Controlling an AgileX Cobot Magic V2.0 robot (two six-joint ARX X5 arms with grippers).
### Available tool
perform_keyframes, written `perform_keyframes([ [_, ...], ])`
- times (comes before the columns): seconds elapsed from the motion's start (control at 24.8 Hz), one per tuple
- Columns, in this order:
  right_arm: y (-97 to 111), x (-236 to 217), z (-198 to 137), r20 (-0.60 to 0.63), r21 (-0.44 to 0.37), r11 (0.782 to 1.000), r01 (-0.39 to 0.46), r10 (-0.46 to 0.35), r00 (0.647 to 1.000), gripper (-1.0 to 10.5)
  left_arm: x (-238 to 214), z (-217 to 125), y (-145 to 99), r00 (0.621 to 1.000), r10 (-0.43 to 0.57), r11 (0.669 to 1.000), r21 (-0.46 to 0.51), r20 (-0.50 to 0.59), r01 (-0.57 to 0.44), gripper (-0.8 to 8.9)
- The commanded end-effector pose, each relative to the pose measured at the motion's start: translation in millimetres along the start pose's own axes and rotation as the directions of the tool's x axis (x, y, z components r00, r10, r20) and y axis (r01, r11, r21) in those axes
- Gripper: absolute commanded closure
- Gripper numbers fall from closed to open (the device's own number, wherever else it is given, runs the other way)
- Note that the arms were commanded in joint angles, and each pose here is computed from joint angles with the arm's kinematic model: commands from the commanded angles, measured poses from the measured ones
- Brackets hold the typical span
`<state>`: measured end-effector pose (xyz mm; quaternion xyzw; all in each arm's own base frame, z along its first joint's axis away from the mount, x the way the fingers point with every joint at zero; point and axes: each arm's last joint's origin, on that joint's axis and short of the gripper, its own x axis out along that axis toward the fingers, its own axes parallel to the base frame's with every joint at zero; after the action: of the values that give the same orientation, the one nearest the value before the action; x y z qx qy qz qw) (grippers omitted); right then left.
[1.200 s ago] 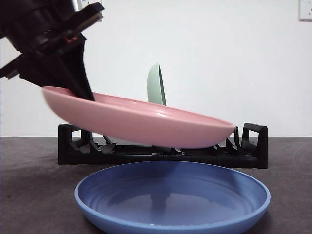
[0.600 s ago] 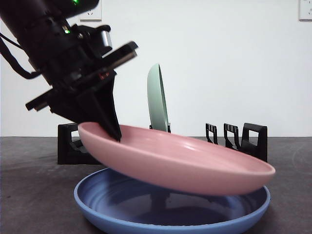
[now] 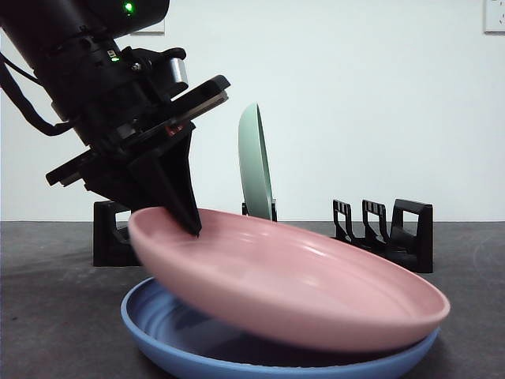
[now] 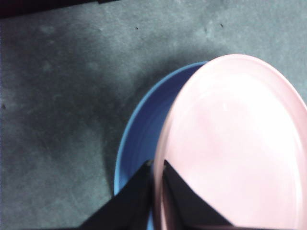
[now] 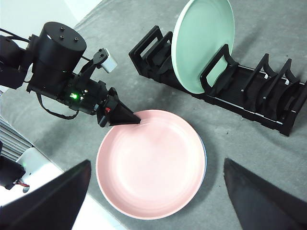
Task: Place the plate
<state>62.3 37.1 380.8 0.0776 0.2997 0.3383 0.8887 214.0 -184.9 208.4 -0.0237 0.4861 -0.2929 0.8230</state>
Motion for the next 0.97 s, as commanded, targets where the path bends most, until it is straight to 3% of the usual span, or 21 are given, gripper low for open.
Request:
perform_keyframes([
  [0.04, 2, -2, 4, 0.020, 0.001, 1.000, -0.003, 0.003, 1.000, 5.1, 3, 2, -4, 1.000, -0.017, 1.000, 0.003, 0.013, 0.017, 6.95],
  [0.28, 2, -2, 4, 0.017, 0.002, 1.000, -0.003, 0.003, 1.000, 5.1, -3, 6, -7, 0.998, -0.049, 0.999, 0.003, 0.027, 0.049, 3.48],
  [0.56, 2, -2, 4, 0.017, 0.002, 1.000, -0.003, 0.003, 1.000, 5.1, -52, 11, -17, 0.993, -0.090, 0.995, 0.059, 0.075, 0.086, 3.40],
  [0.97, 2, -2, 4, 0.022, 0.002, 1.000, -0.005, 0.005, 1.000, 5.1, -144, -20, -21, 0.966, -0.145, 0.986, 0.113, 0.213, 0.123, 2.80],
])
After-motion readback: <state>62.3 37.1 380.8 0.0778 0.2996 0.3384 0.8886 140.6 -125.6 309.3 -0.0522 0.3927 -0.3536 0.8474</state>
